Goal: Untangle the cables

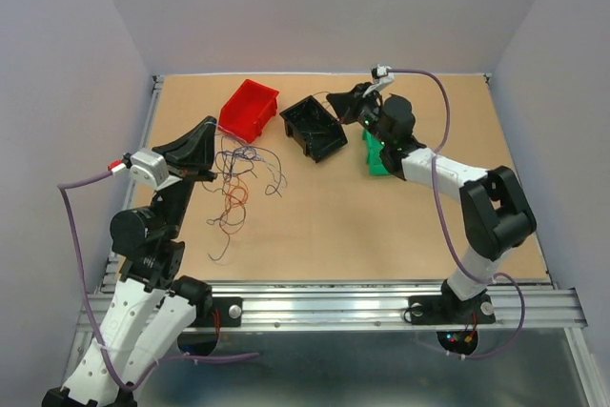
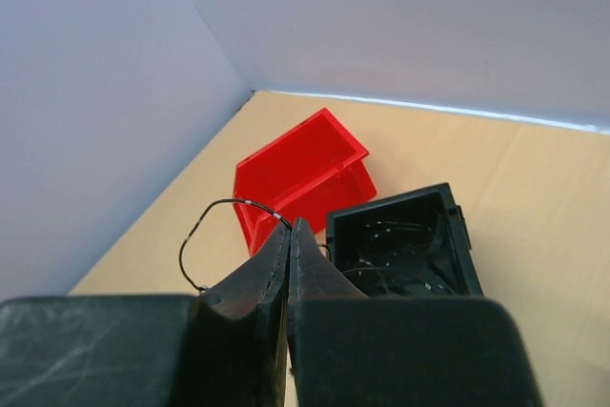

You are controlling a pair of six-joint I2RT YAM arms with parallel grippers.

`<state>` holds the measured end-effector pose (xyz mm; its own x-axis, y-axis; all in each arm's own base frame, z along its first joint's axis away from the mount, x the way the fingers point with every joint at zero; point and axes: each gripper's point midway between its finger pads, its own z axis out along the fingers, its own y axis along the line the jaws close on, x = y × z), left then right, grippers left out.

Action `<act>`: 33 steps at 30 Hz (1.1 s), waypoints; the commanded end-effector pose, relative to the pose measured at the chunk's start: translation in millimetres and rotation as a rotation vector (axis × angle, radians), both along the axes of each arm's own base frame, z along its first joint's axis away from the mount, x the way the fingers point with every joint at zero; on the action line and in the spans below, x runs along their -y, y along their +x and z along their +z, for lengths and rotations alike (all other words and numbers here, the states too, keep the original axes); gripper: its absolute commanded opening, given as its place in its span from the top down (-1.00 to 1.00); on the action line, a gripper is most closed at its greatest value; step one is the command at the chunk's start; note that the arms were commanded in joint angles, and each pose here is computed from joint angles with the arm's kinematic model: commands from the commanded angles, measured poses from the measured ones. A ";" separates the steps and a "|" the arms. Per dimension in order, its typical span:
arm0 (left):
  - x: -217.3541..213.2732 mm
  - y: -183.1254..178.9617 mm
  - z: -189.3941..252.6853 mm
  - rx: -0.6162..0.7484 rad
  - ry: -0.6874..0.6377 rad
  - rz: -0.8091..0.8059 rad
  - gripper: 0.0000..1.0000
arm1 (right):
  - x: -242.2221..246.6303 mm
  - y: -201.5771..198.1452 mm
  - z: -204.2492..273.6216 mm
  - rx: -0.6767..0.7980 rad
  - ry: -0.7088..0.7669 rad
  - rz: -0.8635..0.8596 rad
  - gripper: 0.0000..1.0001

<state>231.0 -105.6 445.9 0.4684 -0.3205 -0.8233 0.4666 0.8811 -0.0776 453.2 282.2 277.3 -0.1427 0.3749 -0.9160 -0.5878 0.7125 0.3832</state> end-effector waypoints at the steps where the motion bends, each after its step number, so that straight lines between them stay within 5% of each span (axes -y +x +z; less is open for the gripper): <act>1: -5.0 -14.2 19.7 0.099 -0.017 0.005 1.00 | -19.3 2.0 73.2 0.171 0.159 0.096 0.99; 13: -6.9 -14.1 18.6 0.101 -0.021 0.015 1.00 | -32.8 53.6 12.0 0.045 0.328 0.040 0.99; 21: -6.1 -14.1 17.9 0.099 -0.021 0.010 1.00 | 21.8 79.2 -53.0 -0.139 0.479 -0.232 0.99; 33: -4.4 -10.3 16.3 0.089 -0.017 0.009 1.00 | 45.3 81.1 -102.3 -0.177 0.372 -0.343 0.99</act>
